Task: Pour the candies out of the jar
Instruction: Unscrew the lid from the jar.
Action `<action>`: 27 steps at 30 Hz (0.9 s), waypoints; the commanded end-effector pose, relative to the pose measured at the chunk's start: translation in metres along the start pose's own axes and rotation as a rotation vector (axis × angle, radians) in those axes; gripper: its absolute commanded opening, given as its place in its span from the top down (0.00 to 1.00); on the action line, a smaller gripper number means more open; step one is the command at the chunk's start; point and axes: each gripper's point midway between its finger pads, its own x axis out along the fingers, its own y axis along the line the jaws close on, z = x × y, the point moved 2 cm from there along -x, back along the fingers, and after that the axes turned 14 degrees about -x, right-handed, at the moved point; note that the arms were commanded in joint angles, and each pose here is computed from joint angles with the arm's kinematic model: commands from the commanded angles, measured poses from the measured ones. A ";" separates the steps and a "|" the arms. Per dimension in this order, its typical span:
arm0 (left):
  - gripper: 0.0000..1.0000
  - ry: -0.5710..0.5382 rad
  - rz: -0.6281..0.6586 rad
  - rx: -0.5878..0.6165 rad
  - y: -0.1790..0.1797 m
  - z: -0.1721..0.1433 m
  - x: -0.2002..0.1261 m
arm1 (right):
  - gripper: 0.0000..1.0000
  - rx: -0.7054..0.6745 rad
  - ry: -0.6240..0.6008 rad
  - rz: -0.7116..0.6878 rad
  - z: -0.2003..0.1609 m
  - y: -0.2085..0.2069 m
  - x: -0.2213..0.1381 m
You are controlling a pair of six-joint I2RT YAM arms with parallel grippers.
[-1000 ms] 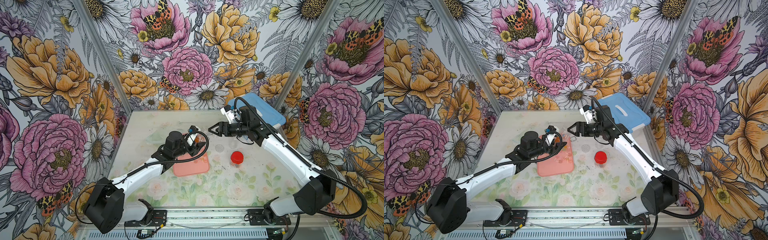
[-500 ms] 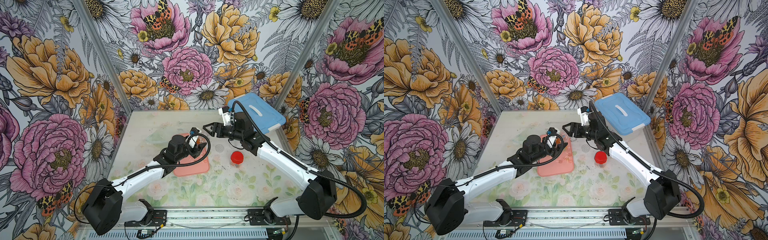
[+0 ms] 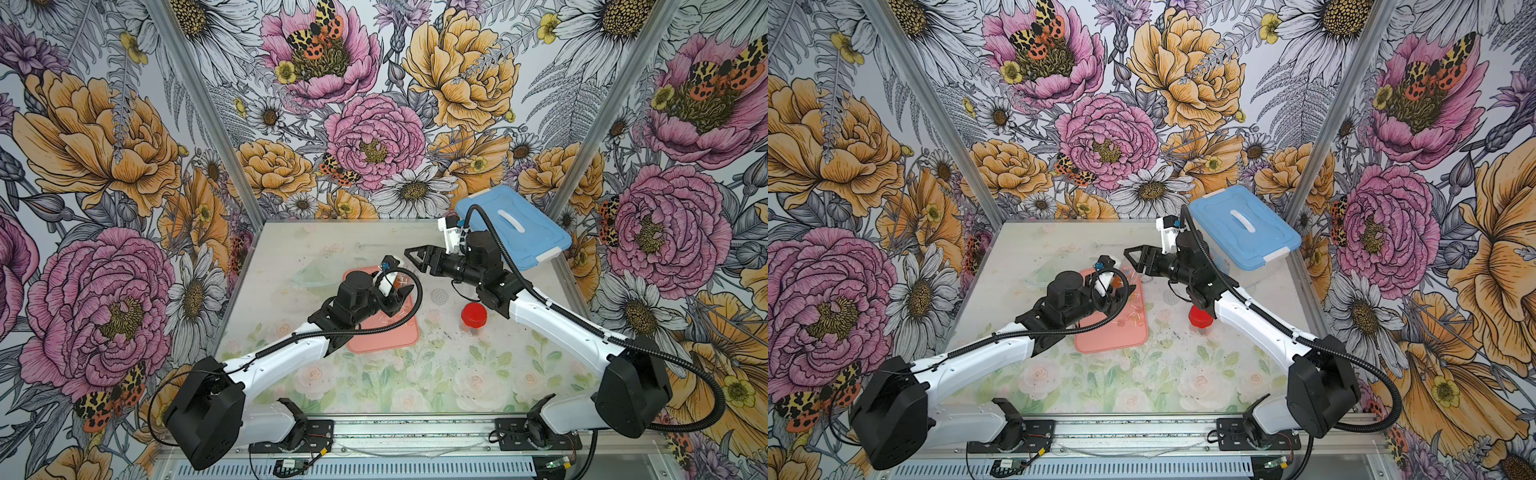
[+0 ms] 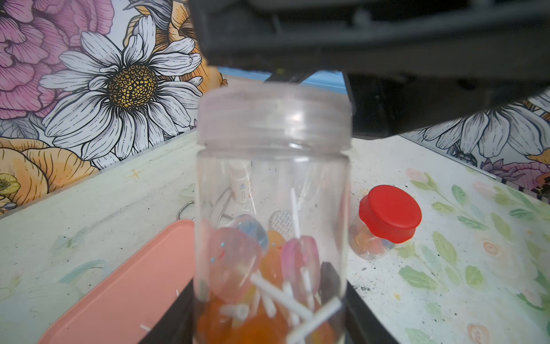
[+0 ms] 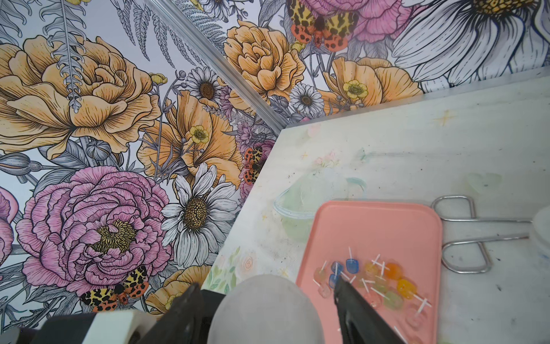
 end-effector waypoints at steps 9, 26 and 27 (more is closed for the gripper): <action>1.00 -0.055 -0.004 -0.012 -0.004 0.014 0.002 | 0.30 -0.049 0.001 -0.037 -0.002 -0.001 0.007; 1.00 -0.064 -0.016 -0.030 -0.007 0.019 -0.001 | 0.52 -0.051 0.017 -0.044 -0.008 -0.002 0.013; 1.00 -0.063 -0.024 -0.036 -0.007 0.020 -0.002 | 0.55 -0.055 0.016 -0.033 -0.007 0.000 0.013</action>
